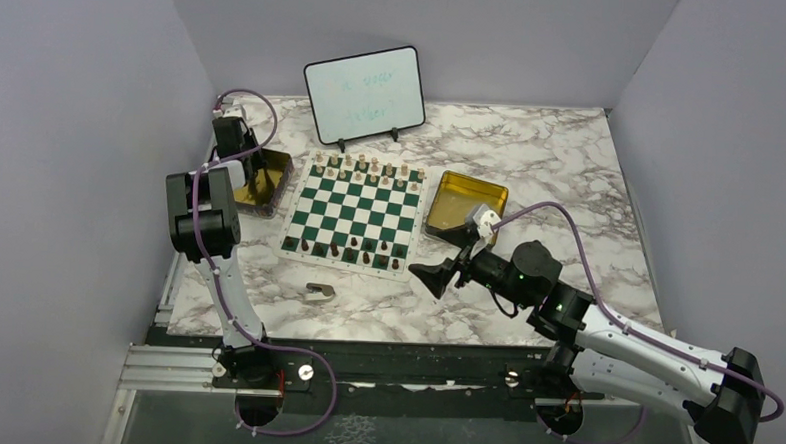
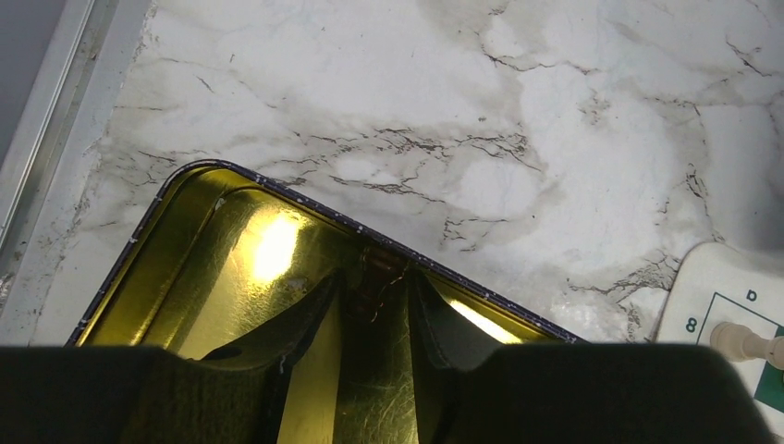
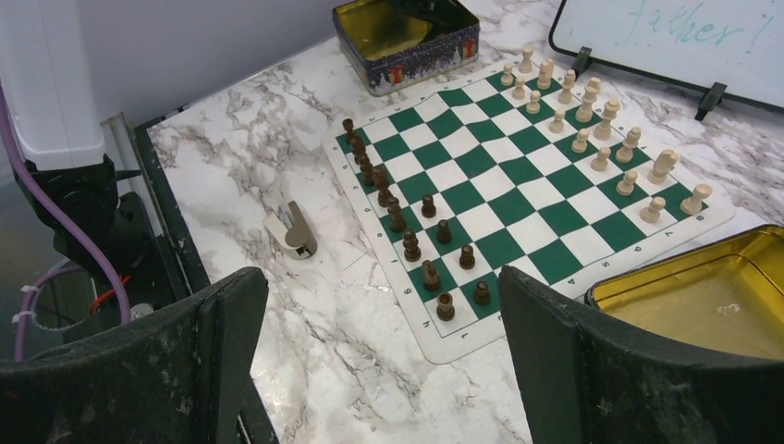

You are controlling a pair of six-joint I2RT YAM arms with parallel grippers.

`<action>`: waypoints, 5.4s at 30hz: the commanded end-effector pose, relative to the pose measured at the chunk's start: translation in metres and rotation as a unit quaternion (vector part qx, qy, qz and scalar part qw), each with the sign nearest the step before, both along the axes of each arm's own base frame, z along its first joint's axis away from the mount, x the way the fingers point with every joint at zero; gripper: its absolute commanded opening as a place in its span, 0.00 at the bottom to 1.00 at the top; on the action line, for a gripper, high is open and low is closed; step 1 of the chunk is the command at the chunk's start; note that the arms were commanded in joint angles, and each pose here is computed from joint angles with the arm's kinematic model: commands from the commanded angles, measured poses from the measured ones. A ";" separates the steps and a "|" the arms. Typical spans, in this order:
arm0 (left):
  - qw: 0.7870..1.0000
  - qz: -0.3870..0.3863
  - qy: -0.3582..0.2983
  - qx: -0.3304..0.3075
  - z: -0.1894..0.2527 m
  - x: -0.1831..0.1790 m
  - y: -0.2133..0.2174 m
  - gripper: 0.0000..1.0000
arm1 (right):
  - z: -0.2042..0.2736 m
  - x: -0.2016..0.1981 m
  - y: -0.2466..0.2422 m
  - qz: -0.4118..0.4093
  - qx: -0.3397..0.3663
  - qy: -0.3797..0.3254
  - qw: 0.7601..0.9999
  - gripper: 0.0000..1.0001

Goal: Set up the chess pieces on the board
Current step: Pick up the chess piece from the storage box, then place the chess piece on the chessboard.

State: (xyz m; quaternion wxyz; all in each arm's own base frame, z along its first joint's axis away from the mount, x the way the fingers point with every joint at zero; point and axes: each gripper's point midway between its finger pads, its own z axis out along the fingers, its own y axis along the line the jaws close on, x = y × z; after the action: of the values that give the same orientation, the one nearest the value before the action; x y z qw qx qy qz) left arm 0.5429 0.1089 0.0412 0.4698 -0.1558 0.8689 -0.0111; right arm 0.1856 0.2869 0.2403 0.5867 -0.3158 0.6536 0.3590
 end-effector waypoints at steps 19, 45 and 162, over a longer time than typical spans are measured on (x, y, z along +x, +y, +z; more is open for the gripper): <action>0.999 0.023 0.001 -0.035 0.045 -0.016 -0.005 0.07 | 0.029 0.007 -0.004 -0.034 0.048 0.010 0.998 1.00; 0.960 -0.146 0.055 -0.231 0.141 -0.100 -0.172 0.06 | 0.040 0.030 -0.029 -0.108 -0.023 -0.040 0.993 1.00; 0.816 -0.480 0.018 -0.322 0.237 -0.315 -0.385 0.33 | 0.018 0.040 0.039 0.016 -0.067 -0.208 0.976 0.01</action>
State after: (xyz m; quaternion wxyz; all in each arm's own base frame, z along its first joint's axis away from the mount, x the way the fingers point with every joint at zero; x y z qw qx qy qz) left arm 0.2276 -0.2711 0.2695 0.3036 0.1435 0.8023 -0.4935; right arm 0.2255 0.3239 0.2453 0.6679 -0.4535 0.5405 0.2370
